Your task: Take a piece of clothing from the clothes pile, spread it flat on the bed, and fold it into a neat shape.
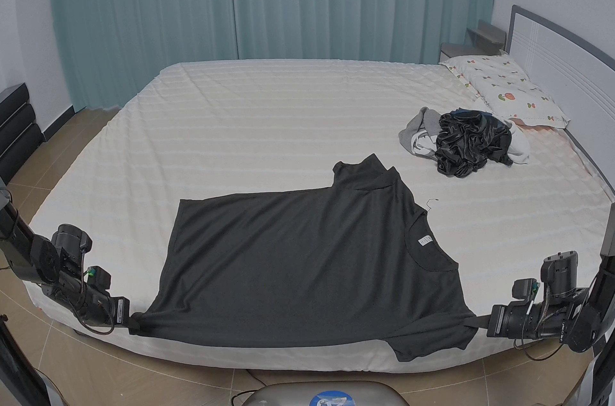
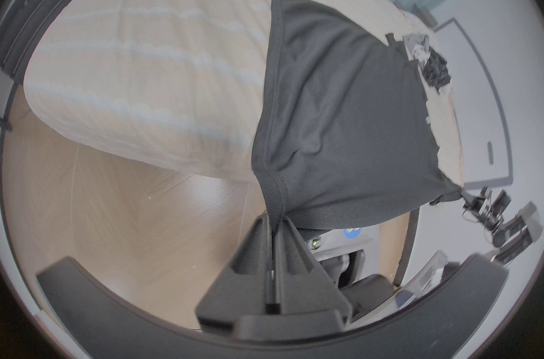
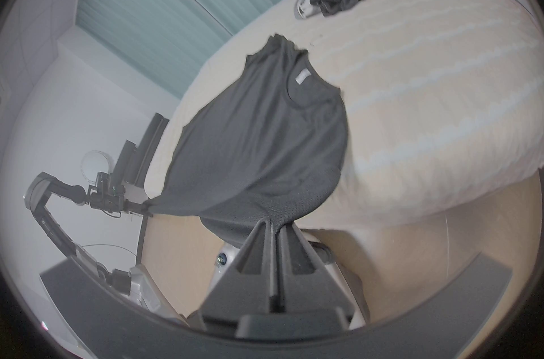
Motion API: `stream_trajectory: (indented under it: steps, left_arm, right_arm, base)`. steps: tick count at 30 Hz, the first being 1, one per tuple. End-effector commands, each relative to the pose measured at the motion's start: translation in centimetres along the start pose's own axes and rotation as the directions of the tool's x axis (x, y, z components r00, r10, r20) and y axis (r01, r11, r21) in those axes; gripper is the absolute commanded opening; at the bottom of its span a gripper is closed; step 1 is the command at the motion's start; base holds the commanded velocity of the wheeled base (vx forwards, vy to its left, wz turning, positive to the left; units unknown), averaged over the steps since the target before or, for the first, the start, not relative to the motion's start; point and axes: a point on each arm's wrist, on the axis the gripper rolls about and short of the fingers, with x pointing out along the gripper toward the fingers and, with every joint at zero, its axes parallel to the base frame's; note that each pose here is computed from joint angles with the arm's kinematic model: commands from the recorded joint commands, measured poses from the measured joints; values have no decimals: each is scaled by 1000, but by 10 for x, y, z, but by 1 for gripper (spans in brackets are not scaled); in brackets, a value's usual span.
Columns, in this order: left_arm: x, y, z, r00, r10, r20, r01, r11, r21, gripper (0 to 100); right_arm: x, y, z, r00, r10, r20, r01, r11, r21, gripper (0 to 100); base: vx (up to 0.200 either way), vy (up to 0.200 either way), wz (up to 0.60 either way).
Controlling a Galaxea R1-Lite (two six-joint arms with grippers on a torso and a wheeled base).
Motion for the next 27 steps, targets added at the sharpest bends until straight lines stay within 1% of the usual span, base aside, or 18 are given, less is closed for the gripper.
stream_trajectory:
  steps: [1,2,3,4,5,9,13,15,16,17,18,19,20,21,24,27]
  left_arm:
    - [-9,-4,13,997,-46,65,48,998,-31,0]
    - [-12,-5,19,994,-64,89,70,995,-72,0]
    - [-14,-6,24,992,-67,108,77,992,-95,0]
    - [-14,-6,24,992,-67,110,78,992,-99,0]
    - [-18,-7,31,987,-78,137,97,985,-144,0]
    - [-22,-9,45,979,-104,178,146,959,-244,0]
    - [-22,-8,50,976,-108,188,155,953,-261,0]
    - [-22,-8,50,976,-108,188,155,953,-261,0]
    - [-17,-8,52,976,-127,177,172,948,-266,0]
    - [-13,-10,57,971,-161,176,207,936,-286,0]
    - [-11,-11,61,967,-178,184,229,923,-310,0]
    - [-11,-12,63,965,-182,188,236,916,-324,0]
    - [-11,-12,63,965,-182,188,236,916,-324,0]
    - [-7,-12,73,957,-187,222,263,883,-389,0]
    - [-2,-10,79,948,-188,255,283,868,-409,0]
    - [4,-8,81,947,-186,261,286,856,-431,0]
  right_arm:
    - [4,6,18,996,34,79,-33,999,-11,0]
    - [9,7,26,994,42,102,-43,999,4,0]
    - [12,7,29,993,46,106,-47,999,10,0]
    - [13,7,29,993,46,107,-48,999,9,0]
    - [18,7,33,992,50,112,-51,999,9,0]
    - [30,6,44,990,59,131,-60,998,-1,0]
    - [39,5,53,987,67,149,-67,998,-8,0]
    - [39,5,53,987,67,149,-67,998,-8,0]
    - [45,4,57,985,68,156,-67,998,-12,0]
    - [50,4,63,983,70,170,-68,998,-19,0]
    - [54,4,67,981,64,182,-62,998,-20,0]
    - [56,3,69,981,61,185,-58,998,-20,0]
    - [56,3,69,981,61,185,-58,998,-20,0]
    - [68,1,77,981,30,190,-29,1000,-11,0]
    - [77,-1,82,983,20,181,-19,1000,-5,0]
    - [84,-4,83,985,16,175,-16,1000,-2,0]
  base:
    - [0,0,0]
    - [0,0,0]
    - [0,0,0]
    - [0,0,0]
    - [0,0,0]
    - [0,0,0]
    - [0,0,0]
    - [0,0,0]
    - [0,0,0]
    - [0,0,0]
    - [0,0,0]
    - [0,0,0]
    - [0,0,0]
    - [0,0,0]
    - [0,0,0]
    - [0,0,0]
